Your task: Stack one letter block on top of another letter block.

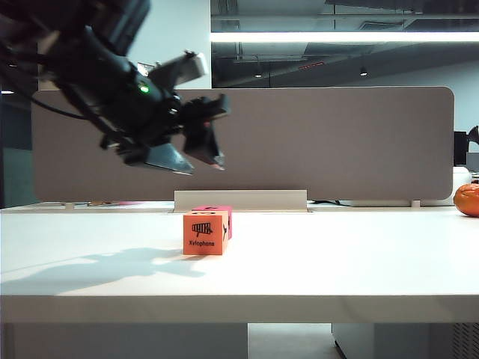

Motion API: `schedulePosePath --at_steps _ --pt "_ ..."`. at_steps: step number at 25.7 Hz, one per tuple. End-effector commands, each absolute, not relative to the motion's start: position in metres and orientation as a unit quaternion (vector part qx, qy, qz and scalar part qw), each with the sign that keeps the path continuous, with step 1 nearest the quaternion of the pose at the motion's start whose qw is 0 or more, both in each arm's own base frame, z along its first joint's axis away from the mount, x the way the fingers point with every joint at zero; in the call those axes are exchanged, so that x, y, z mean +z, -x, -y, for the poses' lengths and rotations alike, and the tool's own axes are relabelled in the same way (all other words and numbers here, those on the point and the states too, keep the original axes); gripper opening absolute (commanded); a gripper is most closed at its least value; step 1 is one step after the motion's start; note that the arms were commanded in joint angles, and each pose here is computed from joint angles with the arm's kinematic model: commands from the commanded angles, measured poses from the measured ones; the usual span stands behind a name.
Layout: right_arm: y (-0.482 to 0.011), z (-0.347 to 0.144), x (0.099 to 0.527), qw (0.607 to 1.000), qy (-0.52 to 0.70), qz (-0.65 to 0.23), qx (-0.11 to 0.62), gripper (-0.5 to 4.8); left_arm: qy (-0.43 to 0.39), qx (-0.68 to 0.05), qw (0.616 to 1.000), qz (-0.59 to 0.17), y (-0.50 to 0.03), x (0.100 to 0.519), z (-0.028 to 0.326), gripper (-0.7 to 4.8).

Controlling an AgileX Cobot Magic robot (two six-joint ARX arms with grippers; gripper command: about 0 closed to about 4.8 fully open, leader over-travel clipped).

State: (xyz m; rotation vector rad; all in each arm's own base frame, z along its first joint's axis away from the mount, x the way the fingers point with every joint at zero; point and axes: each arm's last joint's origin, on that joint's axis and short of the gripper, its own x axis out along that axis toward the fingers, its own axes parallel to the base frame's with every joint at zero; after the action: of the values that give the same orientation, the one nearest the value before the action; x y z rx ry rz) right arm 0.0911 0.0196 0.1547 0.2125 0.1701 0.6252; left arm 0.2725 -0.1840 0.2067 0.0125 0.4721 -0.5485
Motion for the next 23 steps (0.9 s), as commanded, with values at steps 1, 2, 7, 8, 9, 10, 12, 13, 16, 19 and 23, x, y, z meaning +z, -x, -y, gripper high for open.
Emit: schedulePosePath --at_steps 1,2,7,8,9,10,12,13,16,19,23 --pt "-0.091 -0.020 0.155 0.943 -0.102 -0.077 0.307 -0.01 -0.010 -0.258 0.939 -0.226 -0.282 0.209 0.196 3.15" --pt "-0.091 -0.020 0.155 0.943 -0.102 -0.077 0.307 -0.01 -0.013 -0.257 0.938 -0.230 -0.284 0.208 0.200 3.60" --pt "-0.091 -0.020 0.155 0.943 -0.102 -0.077 0.307 -0.01 -0.032 -0.219 0.944 -0.246 -0.295 0.207 0.210 4.77" --pt "-0.091 -0.020 0.155 0.943 -0.102 -0.077 0.307 -0.01 -0.036 -0.208 0.945 -0.248 -0.297 0.206 0.211 4.79" --pt "-0.091 -0.020 0.155 0.943 -0.102 -0.077 0.307 -0.01 -0.038 -0.204 0.945 -0.252 -0.298 0.206 0.211 4.79" --pt "-0.091 -0.020 0.155 0.943 -0.102 -0.077 0.307 -0.01 -0.041 -0.199 0.945 -0.256 -0.299 0.204 0.211 4.79" --pt "-0.091 -0.020 0.155 0.943 -0.102 -0.077 0.307 -0.01 -0.034 -0.191 0.943 -0.270 -0.298 0.200 0.211 4.79" --pt "-0.091 -0.020 0.155 0.943 -0.102 -0.077 0.307 -0.01 -0.031 -0.189 0.941 -0.278 -0.298 0.198 0.210 4.79" --pt "-0.091 -0.020 0.155 0.943 -0.102 -0.077 0.307 -0.01 -0.022 -0.184 0.935 -0.302 -0.298 0.190 0.211 4.79" --pt "-0.091 -0.020 0.155 0.943 -0.102 -0.077 0.307 -0.01 -0.020 -0.186 0.928 -0.323 -0.298 0.180 0.212 4.79" --pt "-0.091 -0.020 0.155 0.943 -0.102 -0.077 0.307 -0.01 0.001 -0.172 0.922 -0.346 -0.300 0.167 0.213 4.79"
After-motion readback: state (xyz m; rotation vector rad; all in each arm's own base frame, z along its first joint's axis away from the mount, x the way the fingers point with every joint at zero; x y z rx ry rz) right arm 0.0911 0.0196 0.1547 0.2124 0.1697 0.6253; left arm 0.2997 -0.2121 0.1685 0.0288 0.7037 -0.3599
